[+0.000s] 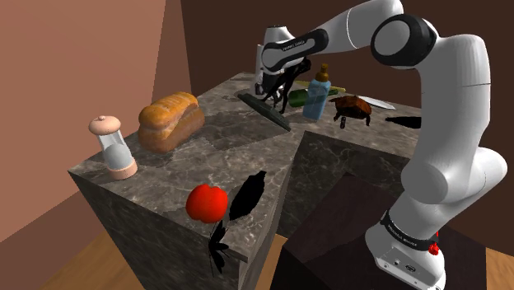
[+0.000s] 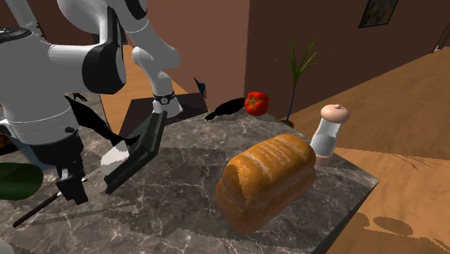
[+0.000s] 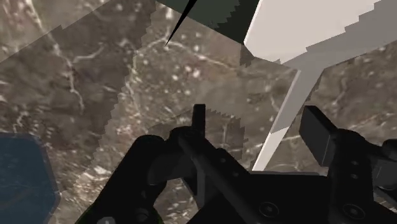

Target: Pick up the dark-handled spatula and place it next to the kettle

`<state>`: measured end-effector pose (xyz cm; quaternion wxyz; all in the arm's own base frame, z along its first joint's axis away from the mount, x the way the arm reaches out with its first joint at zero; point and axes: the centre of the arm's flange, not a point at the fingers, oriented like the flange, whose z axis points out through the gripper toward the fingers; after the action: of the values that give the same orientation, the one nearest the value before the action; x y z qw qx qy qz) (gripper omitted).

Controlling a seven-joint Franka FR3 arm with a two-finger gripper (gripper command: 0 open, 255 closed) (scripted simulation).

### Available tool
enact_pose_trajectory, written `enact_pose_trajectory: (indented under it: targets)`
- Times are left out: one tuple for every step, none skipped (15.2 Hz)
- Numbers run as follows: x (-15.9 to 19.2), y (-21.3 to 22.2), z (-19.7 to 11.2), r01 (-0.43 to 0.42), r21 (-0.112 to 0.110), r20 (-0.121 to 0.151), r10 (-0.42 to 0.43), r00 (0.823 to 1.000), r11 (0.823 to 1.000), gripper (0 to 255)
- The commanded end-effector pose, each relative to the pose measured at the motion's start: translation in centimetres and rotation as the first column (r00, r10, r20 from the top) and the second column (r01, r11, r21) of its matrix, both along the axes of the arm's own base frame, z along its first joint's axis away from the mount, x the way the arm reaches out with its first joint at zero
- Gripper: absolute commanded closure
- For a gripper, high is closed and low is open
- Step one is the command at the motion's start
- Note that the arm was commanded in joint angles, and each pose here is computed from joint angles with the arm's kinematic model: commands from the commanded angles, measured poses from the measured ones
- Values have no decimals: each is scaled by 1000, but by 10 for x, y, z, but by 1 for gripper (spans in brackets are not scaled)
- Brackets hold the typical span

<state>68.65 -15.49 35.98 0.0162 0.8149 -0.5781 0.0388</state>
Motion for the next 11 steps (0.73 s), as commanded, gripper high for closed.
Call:
enact_pose_trajectory:
  targets:
    - [-3, 3, -14, -2, 9, -22, 2, 1000, 1000, 0]
    - [-4, 4, -16, -2, 9, -22, 3, 1000, 1000, 0]
    - [-3, 6, -15, -3, 9, -22, 3, 1000, 1000, 0]
    - [0, 1, -9, -3, 9, -22, 3, 1000, 1000, 0]
    - [-1, 2, 4, -3, 9, -22, 3, 1000, 1000, 0]
    - [-1, 3, 17, -3, 9, -22, 3, 1000, 1000, 0]
    - [-1, 4, 30, -3, 9, -22, 3, 1000, 1000, 0]
    - [-1, 5, 41, -3, 9, -22, 3, 1000, 1000, 0]
    - [-1, 5, 41, -3, 9, -22, 3, 1000, 1000, 0]
    - [-1, 5, 41, -3, 9, -22, 3, 1000, 1000, 0]
    - [-1, 5, 41, -3, 9, -22, 3, 1000, 1000, 0]
